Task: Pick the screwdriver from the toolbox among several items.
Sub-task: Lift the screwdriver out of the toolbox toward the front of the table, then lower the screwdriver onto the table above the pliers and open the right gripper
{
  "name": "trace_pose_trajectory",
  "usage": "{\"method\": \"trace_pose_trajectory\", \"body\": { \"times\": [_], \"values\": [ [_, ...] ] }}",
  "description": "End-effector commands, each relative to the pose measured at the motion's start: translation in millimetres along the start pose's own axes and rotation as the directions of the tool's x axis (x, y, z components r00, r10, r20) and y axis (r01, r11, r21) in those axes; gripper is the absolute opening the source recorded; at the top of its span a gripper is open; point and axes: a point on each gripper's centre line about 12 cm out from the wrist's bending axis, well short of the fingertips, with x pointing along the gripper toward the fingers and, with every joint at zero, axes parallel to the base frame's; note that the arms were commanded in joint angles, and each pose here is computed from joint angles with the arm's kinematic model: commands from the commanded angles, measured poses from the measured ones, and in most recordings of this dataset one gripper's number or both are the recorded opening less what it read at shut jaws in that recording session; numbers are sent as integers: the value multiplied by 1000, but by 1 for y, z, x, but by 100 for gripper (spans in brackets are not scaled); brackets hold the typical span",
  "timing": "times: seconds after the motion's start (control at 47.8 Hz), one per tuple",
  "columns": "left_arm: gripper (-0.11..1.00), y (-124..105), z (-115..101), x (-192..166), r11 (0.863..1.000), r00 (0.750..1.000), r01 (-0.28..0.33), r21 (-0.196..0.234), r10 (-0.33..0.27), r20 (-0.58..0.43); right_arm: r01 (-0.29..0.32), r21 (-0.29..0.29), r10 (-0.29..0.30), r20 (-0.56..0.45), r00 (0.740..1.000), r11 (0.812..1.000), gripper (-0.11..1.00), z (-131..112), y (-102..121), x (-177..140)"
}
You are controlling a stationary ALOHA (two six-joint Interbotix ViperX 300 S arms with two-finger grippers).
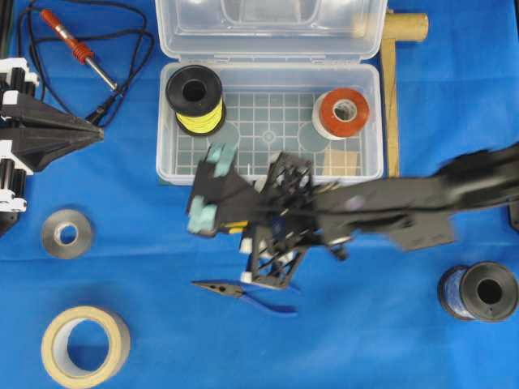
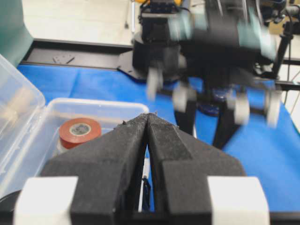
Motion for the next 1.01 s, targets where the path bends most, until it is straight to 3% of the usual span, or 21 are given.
{"method": "trace_pose_trajectory", "body": {
  "times": [0.0,0.23,0.628,0.67,0.838,0.984],
  "values": [
    [0,0,4,1,1000,1000,-3,0,3,11,-14,-8,14,15,1000,1000,25,5,10,12],
    [0,1,3,1,1000,1000,-5,0,5,11,-69,-14,69,42,997,998,25,0,23,56],
    [0,1,5,-1,1000,1000,-4,0,4,19,-89,18,89,12,996,996,27,-6,25,68],
    [0,1,5,-1,1000,1000,-6,0,6,19,-83,18,83,5,997,996,33,-7,25,68],
    [0,1,6,-3,1000,1000,-4,-1,4,25,-31,10,31,-27,999,999,79,-5,16,37],
    [0,1,9,-5,1000,1000,-3,-2,4,31,-1,-32,2,40,999,999,76,3,6,-20]
  ]
}}
